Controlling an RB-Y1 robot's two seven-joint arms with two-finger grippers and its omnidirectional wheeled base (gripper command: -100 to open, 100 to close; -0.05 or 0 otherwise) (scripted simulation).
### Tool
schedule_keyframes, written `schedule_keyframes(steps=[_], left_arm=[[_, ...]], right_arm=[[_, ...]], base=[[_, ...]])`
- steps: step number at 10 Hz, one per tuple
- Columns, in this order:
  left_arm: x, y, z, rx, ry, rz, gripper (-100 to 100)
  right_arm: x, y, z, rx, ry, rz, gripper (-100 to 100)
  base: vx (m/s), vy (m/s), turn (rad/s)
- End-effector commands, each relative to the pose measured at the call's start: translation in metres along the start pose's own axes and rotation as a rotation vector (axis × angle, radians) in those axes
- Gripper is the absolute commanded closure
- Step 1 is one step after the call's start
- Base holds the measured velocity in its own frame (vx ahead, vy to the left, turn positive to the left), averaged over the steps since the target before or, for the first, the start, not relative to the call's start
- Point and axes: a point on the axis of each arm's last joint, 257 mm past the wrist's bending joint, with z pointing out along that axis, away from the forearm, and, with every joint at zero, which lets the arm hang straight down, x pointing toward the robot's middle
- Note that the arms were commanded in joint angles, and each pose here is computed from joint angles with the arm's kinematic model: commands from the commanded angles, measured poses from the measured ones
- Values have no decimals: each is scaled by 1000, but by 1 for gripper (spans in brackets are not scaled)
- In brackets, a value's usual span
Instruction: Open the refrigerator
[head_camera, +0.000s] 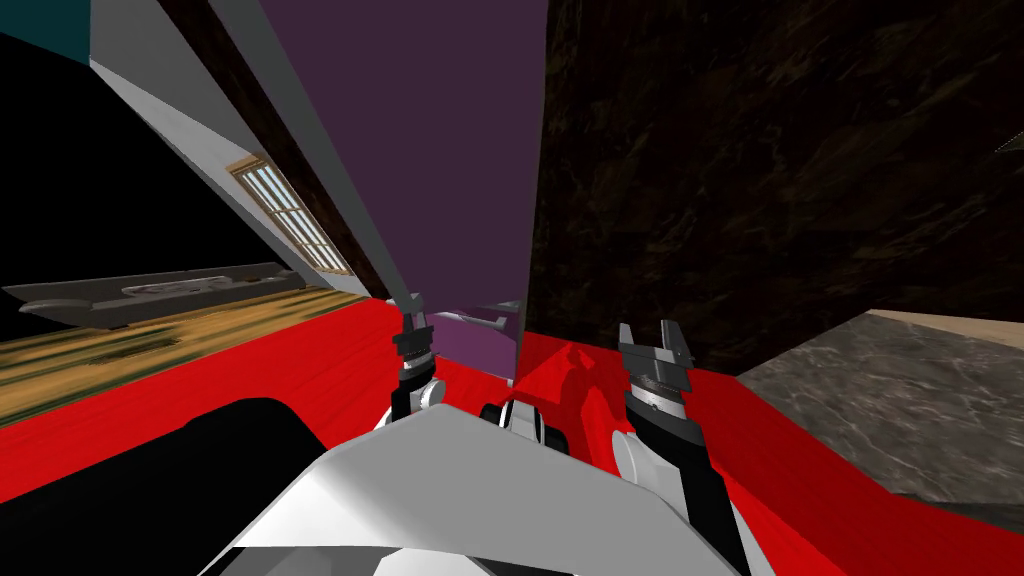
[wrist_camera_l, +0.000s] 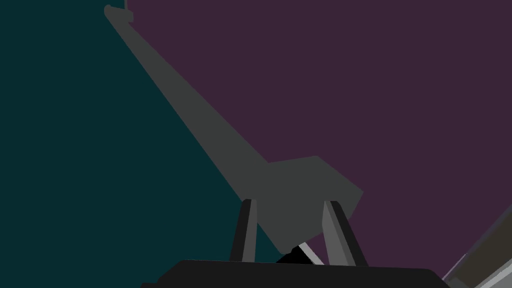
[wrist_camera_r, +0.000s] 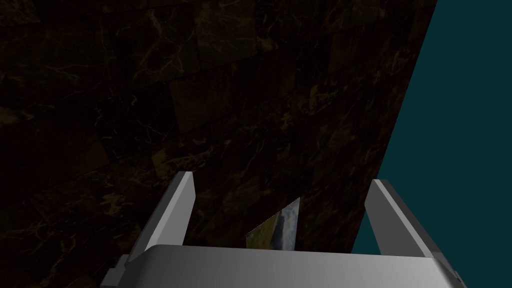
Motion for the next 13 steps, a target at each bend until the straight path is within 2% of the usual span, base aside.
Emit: schedule_keyframes(steps=[1,7,8,9,13], left_arm=[[-8,-14,3,38,-31,49,100],[-28,-37,1,87,-108,164,100],[-28,-27,-5,50,-106,154,100],[-37,-35,-10,58,-139,202,100],[-51,-57,-15,95,-195,287,100]], right_arm=[[0,0,0,0,0,0,0],[0,0,0,0,0,0,0],[0,0,0,0,0,0,0],[0,0,0,0,0,0,0],[0,0,0,0,0,0,0]], base=[[19,-214,135],[-11,-197,112],[-11,-91,44],[50,-132,88],[46,-240,116]])
